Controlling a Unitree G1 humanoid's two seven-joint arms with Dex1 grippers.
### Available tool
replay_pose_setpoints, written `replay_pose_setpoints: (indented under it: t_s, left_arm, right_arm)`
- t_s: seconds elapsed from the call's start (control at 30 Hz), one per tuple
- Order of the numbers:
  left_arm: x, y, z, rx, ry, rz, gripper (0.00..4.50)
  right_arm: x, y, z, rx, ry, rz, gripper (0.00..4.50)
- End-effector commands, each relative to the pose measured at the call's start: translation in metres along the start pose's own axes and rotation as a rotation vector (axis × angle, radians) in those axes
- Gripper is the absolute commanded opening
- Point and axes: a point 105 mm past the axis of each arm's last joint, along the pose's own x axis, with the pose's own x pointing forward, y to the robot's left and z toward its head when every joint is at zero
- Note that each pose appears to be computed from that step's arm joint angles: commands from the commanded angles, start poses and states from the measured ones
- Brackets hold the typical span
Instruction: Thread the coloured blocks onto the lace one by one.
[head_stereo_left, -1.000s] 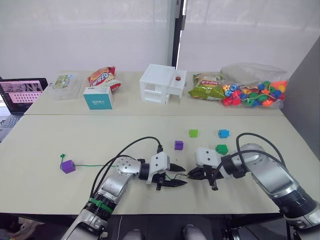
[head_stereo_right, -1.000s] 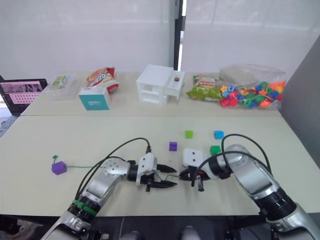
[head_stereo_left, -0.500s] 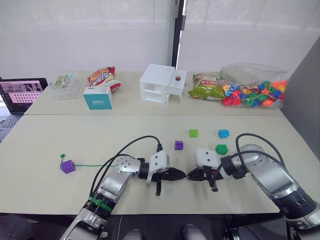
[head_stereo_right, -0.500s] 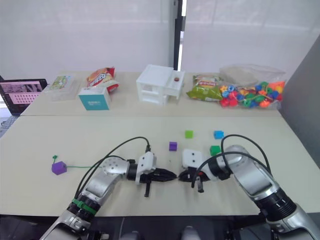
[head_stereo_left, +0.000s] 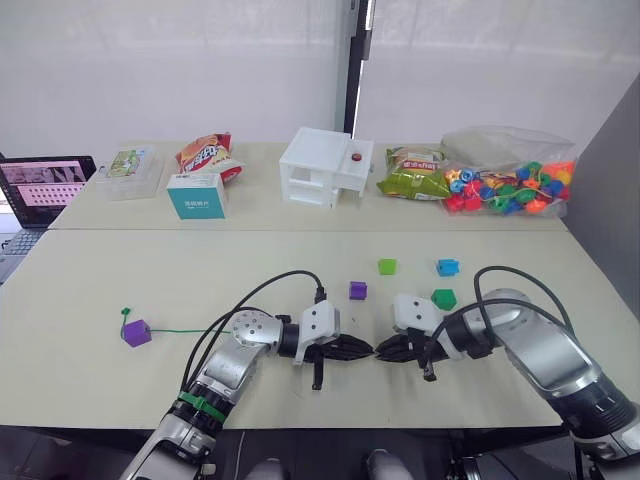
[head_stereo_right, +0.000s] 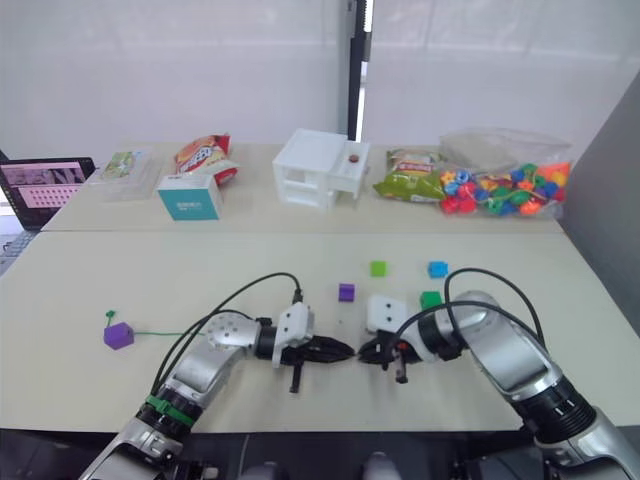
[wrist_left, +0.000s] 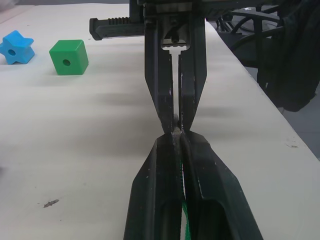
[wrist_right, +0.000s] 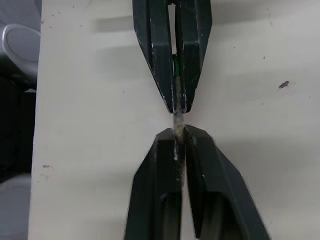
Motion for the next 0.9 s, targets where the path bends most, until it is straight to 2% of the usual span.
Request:
replay_pose_setpoints:
  t_s: [0.03, 0.2, 0.3, 0.63, 0.73, 0.9]
  left_arm:
    - [0.000, 0.001, 0.005, 0.019, -0.017, -0.008, 0.00]
    - [-0.001, 0.001, 0.004, 0.015, -0.017, -0.010, 0.00]
    - [-0.002, 0.002, 0.003, 0.012, -0.021, -0.010, 0.00]
    - [-0.003, 0.008, 0.007, 0.006, -0.051, -0.001, 0.00]
    - [-0.003, 0.009, 0.008, 0.007, -0.059, 0.006, 0.00]
    - [-0.001, 0.008, 0.010, 0.009, -0.070, 0.023, 0.00]
  right_arm:
    - [-0.025, 0.002, 0.008, -0.006, -0.018, -0.055, 1.70]
    - [-0.056, 0.007, 0.009, 0.094, -0.096, -0.166, 3.42]
    - [-0.075, 0.005, 0.002, 0.201, -0.226, -0.325, 4.43]
    - [-0.118, 0.012, -0.047, 0.397, -0.539, -0.887, 4.48]
    - [-0.126, 0.011, -0.056, 0.443, -0.599, -0.984, 4.48]
    - [-0.129, -0.006, -0.071, 0.471, -0.596, -1.059, 4.48]
